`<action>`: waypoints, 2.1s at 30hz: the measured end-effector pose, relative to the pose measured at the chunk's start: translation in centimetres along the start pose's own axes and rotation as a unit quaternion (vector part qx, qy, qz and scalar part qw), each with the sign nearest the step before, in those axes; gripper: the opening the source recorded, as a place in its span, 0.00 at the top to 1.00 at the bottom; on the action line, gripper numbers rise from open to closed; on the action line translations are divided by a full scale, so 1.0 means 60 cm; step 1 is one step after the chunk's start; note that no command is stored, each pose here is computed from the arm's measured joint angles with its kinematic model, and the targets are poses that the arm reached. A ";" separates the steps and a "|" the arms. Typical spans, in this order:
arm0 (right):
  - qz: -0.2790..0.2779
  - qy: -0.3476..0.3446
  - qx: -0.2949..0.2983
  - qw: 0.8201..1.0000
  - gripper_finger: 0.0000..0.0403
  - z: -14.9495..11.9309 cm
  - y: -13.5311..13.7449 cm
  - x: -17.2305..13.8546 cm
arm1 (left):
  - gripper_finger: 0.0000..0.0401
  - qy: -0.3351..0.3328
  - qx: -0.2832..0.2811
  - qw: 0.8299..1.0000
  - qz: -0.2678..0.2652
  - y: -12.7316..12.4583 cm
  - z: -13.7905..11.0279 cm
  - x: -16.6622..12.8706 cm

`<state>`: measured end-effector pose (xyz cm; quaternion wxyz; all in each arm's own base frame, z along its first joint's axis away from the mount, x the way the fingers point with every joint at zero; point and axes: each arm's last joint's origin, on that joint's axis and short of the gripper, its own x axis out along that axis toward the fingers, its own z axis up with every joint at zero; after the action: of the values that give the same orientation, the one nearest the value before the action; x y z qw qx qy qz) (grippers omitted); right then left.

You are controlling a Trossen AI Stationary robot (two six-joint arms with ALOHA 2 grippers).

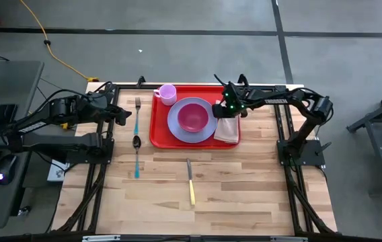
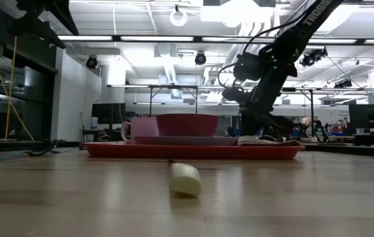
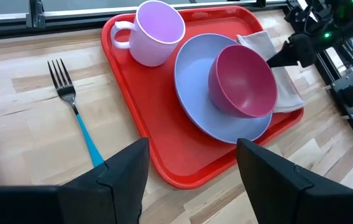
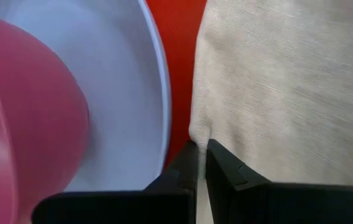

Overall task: Set up tray
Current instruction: Put the white napkin on the red tray to the left of the white plate

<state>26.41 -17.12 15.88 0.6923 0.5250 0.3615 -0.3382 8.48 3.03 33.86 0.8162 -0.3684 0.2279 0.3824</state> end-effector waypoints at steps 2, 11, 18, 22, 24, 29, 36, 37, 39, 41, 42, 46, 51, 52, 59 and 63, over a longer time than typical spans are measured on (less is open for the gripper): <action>0.001 0.000 0.000 1.000 1.00 0.000 0.001 0.000 | 0.32 0.000 0.004 1.000 0.000 0.000 0.000 0.000; -0.030 0.022 -0.005 0.999 1.00 -0.008 -0.009 0.000 | 0.32 0.000 0.013 1.000 -0.001 0.000 0.000 0.000; -0.020 0.014 -0.011 1.000 1.00 -0.005 -0.006 0.000 | 0.32 0.000 0.013 1.000 -0.001 0.000 0.000 0.000; 0.001 0.017 -0.025 1.000 1.00 -0.004 -0.002 0.000 | 0.32 0.000 0.013 1.000 -0.001 0.000 0.000 0.000; 0.009 0.025 -0.026 0.999 1.00 -0.004 -0.001 0.000 | 0.32 0.000 0.012 1.000 -0.001 0.000 0.000 0.000; 0.014 0.037 -0.033 0.999 1.00 -0.006 -0.002 0.000 | 0.32 0.000 0.013 1.000 -0.001 0.000 0.000 0.000; 0.010 0.036 -0.043 0.998 0.98 -0.006 -0.003 0.000 | 0.32 0.000 0.012 1.000 -0.001 0.000 0.000 0.000; 0.010 0.036 -0.045 0.998 0.97 -0.007 -0.003 0.000 | 0.32 0.000 0.012 1.000 -0.001 0.000 0.000 0.000; 0.011 0.035 -0.046 0.998 0.93 -0.006 -0.002 0.000 | 0.32 0.000 0.013 1.000 -0.001 0.000 0.000 0.000; 0.008 0.030 -0.047 0.998 0.88 -0.005 -0.002 0.000 | 0.32 0.000 0.012 1.000 -0.001 0.000 0.000 0.000; 0.008 0.028 -0.047 0.998 0.86 -0.005 -0.002 0.000 | 0.32 0.000 0.013 1.000 -0.001 0.000 0.000 0.000; 0.009 0.027 -0.043 0.999 0.78 -0.001 -0.005 -0.001 | 0.32 0.000 0.013 1.000 -0.001 0.000 0.000 0.000; 0.037 0.035 -0.041 0.998 0.74 0.012 -0.009 -0.006 | 0.32 0.000 0.012 1.000 -0.001 0.000 0.000 0.000; 0.044 0.036 -0.039 0.998 0.73 0.016 -0.009 -0.008 | 0.32 0.000 0.012 1.000 -0.001 0.000 0.000 0.000; 0.034 0.044 -0.053 0.997 0.76 0.029 -0.015 -0.019 | 0.32 0.000 0.012 1.000 -0.001 0.000 0.000 0.000; 0.020 0.056 -0.070 0.996 0.79 0.025 -0.015 -0.021 | 0.32 0.000 0.012 1.000 -0.001 0.000 0.000 0.000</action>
<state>25.22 -18.63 16.83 0.7126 0.5005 0.4117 -0.2688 8.48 3.03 33.87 0.8210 -0.3587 0.2321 0.3787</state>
